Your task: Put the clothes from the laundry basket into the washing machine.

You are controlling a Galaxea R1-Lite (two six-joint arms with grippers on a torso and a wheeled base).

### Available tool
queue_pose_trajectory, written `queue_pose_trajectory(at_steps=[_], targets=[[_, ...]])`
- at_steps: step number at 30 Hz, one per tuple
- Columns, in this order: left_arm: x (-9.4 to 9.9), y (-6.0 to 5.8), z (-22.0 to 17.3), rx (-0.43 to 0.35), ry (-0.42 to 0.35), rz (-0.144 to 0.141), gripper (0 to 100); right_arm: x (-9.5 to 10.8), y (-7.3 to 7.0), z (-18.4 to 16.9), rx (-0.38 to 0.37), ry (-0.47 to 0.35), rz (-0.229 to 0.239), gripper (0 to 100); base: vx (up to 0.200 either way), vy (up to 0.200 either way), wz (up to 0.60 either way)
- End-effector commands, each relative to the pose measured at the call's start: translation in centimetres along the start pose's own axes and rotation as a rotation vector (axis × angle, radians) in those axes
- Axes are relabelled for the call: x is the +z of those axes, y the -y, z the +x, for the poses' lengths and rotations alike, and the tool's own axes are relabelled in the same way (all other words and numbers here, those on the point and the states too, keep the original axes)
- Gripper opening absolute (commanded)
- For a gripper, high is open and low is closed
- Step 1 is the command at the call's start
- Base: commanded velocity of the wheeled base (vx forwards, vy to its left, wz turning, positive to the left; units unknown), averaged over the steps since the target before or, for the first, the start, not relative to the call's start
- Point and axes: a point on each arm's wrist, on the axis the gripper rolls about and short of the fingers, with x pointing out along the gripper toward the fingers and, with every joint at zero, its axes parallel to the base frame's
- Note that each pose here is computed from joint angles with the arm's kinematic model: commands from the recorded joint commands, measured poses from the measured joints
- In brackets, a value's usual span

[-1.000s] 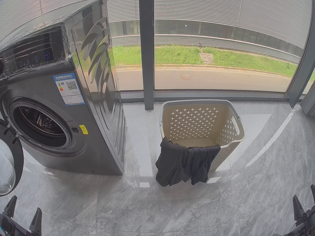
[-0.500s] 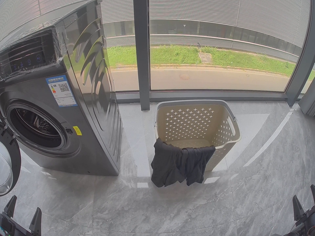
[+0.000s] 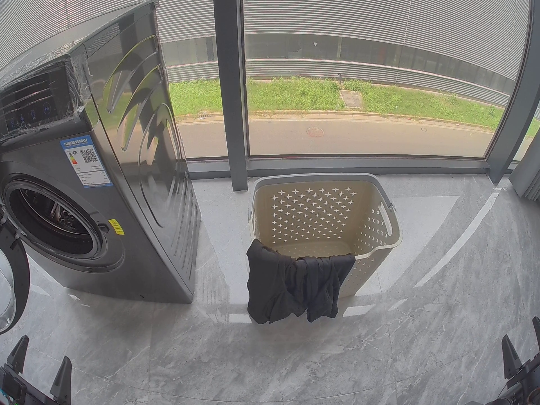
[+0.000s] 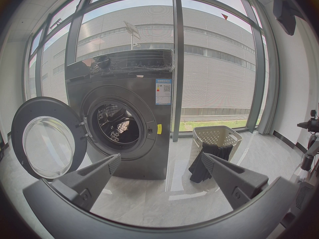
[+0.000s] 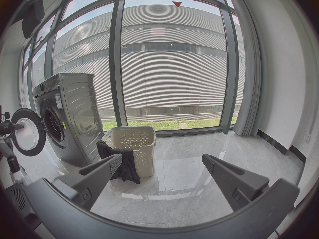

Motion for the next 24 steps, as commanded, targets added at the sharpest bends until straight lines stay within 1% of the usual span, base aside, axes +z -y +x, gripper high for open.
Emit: queue_pose_trajectory(at_steps=[1,8,13,17,19,20,21,22,23,24], targets=[[-0.5,0.0,0.0,0.001,-0.001,-0.001,100,-0.5,0.0,0.0,0.0,-0.001,0.0,100,0.0,-0.2,0.0],[-0.5,0.0,0.0,0.003,-0.001,0.001,100,-0.5,0.0,0.0,0.0,-0.001,-0.002,100,0.0,-0.2,0.0],[-0.5,0.0,0.0,0.001,-0.001,-0.001,100,-0.5,0.0,0.0,0.0,-0.001,-0.002,100,0.0,0.0,0.0],[-0.5,0.0,0.0,-0.002,-0.002,-0.002,100,-0.5,0.0,0.0,-0.001,-0.003,0.01,100,0.0,0.0,0.0],[-0.5,0.0,0.0,-0.002,0.0,-0.004,100,-0.2,0.0,-0.1,0.002,0.013,0.008,100,0.0,0.0,0.0],[-0.5,0.0,0.0,-0.002,0.0,-0.006,100,1.3,0.0,-0.5,0.01,0.091,0.01,100,0.2,0.0,0.0],[-0.5,0.0,0.0,-0.002,0.0,-0.007,100,1.9,0.0,-0.6,0.012,0.115,0.01,100,0.2,0.0,0.0],[-0.5,0.0,0.0,-0.002,0.0,-0.007,100,4.8,-0.1,-1.7,0.047,0.208,0.013,100,0.2,0.0,0.0],[-0.5,0.0,0.0,-0.002,0.0,-0.006,100,5.4,-0.1,-1.9,0.055,0.214,0.012,100,0.2,0.0,0.0],[-0.5,0.0,0.0,0.0,0.0,-0.001,100,7.0,-0.2,-1.8,0.085,0.178,0.01,100,0.2,0.0,0.0]])
